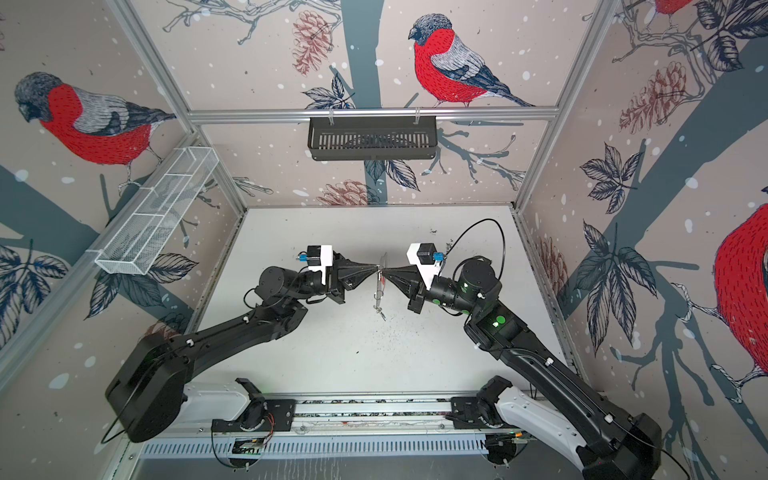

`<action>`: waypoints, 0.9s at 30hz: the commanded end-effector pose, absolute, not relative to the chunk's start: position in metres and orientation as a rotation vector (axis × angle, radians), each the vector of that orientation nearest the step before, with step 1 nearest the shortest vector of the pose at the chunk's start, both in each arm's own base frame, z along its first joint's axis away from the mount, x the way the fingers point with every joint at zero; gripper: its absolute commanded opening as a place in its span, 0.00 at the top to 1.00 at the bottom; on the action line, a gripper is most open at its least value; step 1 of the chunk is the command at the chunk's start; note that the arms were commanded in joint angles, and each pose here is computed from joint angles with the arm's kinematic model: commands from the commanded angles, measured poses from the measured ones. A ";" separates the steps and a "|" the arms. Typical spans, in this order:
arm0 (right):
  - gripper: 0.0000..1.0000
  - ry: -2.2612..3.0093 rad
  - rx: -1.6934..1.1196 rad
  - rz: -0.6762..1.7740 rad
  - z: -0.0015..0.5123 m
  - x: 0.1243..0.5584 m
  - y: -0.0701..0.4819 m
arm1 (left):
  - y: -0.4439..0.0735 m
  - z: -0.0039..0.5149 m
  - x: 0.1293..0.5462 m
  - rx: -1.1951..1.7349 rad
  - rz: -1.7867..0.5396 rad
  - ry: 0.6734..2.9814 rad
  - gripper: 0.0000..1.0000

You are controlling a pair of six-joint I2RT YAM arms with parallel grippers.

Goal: Put the keys on the keyring

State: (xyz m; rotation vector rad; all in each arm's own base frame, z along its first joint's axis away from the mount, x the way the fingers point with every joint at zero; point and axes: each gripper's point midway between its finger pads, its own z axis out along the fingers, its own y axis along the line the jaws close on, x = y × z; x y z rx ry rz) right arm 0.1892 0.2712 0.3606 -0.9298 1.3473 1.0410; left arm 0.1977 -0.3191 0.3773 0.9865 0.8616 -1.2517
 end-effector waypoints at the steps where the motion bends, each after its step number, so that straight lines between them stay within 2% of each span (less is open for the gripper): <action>1: 1.00 1.314 -0.953 1.049 0.367 0.185 0.274 | -0.315 0.388 0.189 0.995 -1.251 0.785 1.00; 7: 1.00 1.320 -0.958 1.048 0.366 0.185 0.275 | -0.315 0.387 0.189 0.995 -1.253 0.787 1.00; 12: 0.78 1.354 -0.930 1.021 0.364 0.189 0.271 | -0.311 0.387 0.192 0.961 -1.226 0.794 1.00; 15: 0.71 1.360 -0.900 1.004 0.365 0.190 0.266 | -0.307 0.388 0.196 0.924 -1.192 0.800 1.00; 27: 0.70 1.372 -0.585 0.839 0.369 0.209 0.250 | -0.282 0.395 0.226 0.642 -1.009 0.881 1.00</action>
